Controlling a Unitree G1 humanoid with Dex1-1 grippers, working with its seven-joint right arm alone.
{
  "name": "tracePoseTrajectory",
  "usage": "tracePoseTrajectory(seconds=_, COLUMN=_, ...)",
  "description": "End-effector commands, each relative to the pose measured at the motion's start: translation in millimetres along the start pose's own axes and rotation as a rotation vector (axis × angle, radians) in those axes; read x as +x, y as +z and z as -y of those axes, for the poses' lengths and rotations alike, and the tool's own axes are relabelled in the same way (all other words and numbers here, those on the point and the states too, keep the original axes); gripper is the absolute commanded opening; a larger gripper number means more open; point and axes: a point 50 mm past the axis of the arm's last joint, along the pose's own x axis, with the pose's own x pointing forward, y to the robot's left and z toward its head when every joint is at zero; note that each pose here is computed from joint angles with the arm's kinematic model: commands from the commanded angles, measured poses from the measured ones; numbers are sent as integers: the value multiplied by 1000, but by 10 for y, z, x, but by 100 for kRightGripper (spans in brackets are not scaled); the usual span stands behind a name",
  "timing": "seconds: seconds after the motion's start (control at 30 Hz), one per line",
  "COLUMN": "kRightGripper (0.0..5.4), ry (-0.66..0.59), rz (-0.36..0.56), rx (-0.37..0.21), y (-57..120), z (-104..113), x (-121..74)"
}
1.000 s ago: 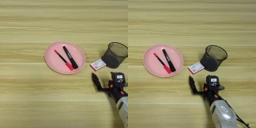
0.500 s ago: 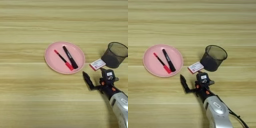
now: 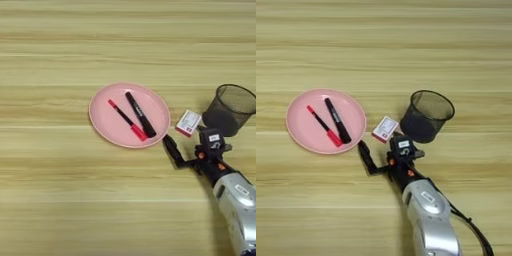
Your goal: Move the objects on the table
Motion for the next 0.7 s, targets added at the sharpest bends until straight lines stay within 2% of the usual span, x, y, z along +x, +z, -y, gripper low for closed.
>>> tracePoseTrajectory(seconds=0.03, kRightGripper=537, ry=18, rz=-8, rx=-31, y=1, z=-7, x=71)
tracePoseTrajectory(seconds=0.5, kRightGripper=537, ry=31, rz=11, rx=-56, y=19, z=22, x=281)
tracePoseTrajectory(seconds=0.7, kRightGripper=537, ry=23, rz=5, rx=-57, y=-16, z=62, x=307)
